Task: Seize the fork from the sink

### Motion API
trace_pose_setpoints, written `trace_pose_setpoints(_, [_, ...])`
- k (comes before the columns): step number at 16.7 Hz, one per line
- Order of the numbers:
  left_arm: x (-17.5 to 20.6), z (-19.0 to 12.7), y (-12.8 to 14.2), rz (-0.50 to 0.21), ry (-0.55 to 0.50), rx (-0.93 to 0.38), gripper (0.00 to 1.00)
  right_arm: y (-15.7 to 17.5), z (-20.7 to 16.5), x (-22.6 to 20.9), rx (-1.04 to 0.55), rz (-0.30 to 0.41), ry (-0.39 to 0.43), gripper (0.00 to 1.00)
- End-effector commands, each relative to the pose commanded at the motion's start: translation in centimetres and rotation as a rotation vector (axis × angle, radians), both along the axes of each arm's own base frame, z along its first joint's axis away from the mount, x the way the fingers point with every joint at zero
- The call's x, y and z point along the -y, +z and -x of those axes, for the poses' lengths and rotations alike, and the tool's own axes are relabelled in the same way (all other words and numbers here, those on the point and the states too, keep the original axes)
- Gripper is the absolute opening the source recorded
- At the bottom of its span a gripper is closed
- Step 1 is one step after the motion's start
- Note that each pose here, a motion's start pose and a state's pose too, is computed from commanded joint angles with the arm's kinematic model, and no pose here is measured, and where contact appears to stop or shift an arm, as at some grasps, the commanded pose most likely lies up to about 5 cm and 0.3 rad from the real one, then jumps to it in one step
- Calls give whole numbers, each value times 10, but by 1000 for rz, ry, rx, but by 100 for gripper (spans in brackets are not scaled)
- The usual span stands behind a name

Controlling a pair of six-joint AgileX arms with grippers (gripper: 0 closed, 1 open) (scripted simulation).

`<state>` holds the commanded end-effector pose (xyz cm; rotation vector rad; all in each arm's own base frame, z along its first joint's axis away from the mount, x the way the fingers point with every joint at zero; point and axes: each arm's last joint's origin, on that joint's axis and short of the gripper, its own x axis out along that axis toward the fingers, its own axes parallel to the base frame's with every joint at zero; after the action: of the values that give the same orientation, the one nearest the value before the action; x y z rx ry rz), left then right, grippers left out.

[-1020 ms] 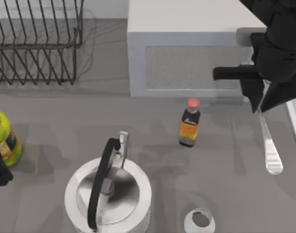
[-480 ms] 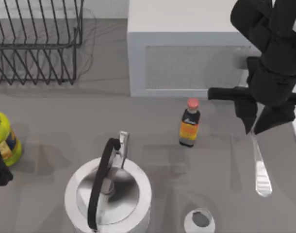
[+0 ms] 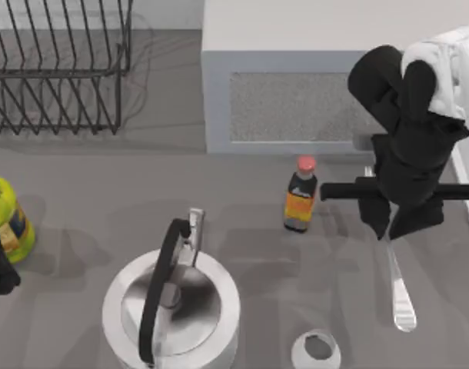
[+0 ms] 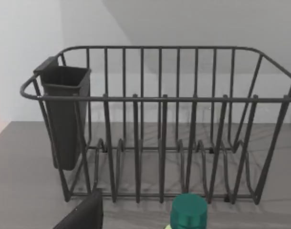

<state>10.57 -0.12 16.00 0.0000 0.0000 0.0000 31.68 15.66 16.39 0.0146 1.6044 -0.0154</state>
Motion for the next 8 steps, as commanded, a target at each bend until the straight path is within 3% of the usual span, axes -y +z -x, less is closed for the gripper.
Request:
trace_pose_setpoints(6, [0,0,0,0,0,0,100,-4,-7,1,34,0,9,0])
trace_pose_setpoints(8, [0,0,0,0,0,0,100,-4,-7,1,34,0,9,15])
